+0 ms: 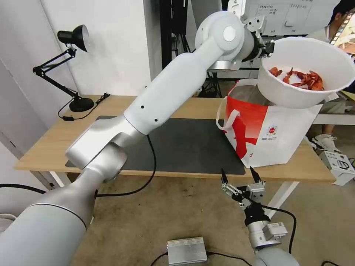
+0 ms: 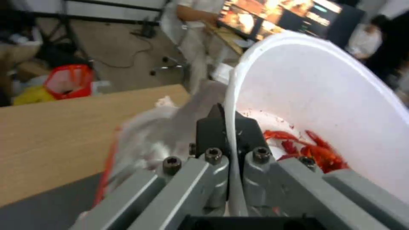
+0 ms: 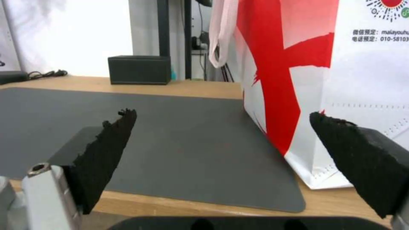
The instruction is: Pick up the trash from the table and place it into the takeout bag.
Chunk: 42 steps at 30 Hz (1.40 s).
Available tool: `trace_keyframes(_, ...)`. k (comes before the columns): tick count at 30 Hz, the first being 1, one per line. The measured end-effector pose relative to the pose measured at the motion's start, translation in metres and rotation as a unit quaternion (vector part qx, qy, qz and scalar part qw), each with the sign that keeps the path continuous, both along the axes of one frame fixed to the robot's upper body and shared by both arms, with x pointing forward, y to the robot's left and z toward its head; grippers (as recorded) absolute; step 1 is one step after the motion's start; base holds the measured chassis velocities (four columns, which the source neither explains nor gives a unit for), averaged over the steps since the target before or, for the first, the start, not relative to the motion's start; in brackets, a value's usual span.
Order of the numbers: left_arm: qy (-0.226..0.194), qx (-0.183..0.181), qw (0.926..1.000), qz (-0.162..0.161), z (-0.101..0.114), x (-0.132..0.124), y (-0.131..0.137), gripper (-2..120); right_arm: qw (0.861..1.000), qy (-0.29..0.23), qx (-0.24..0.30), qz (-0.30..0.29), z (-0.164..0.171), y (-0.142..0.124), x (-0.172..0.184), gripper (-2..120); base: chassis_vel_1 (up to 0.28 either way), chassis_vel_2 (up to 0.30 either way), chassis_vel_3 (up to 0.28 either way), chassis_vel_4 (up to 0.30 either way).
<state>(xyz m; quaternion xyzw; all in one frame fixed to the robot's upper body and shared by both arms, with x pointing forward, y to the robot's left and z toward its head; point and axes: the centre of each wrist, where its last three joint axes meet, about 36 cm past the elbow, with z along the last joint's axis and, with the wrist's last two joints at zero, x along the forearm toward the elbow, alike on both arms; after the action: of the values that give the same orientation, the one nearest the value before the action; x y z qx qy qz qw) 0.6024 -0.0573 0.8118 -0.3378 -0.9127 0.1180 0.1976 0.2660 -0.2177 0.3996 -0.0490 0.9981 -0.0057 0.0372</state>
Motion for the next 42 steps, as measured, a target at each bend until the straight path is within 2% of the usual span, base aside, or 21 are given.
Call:
trace_keyframes(5, 0.009, -0.015, 0.999, 0.042, -0.005, 0.011, 0.003, 0, 1.0, 0.0, 0.0, 0.0, 0.0, 0.0, 0.0, 100, 0.0, 0.0, 0.0, 0.0)
trace_keyframes(8, 0.011, -0.02, 0.9983, 0.055, -0.007, 0.014, 0.004, 0, 1.0, 0.0, 0.0, 0.0, 0.0, 0.0, 0.0, 100, 0.0, 0.0, 0.0, 0.0)
trace_keyframes(14, 0.013, -0.021, 0.9977, 0.063, -0.013, 0.016, 0.003, 0, 1.0, 0.0, 0.0, 0.0, 0.0, 0.0, 0.0, 100, 0.0, 0.0, 0.0, 0.0)
trace_keyframes(24, 0.011, -0.015, 0.996, 0.087, -0.042, 0.016, -0.008, 0, 1.0, 0.0, 0.0, 0.0, 0.0, 0.0, 0.0, 100, 0.0, 0.0, 0.0, 0.0)
trace_keyframes(42, 0.007, 0.008, 0.9935, 0.113, -0.068, 0.012, -0.02, 0, 1.0, 0.0, 0.0, 0.0, 0.0, 0.0, 0.0, 100, 0.0, 0.0, 0.0, 0.0)
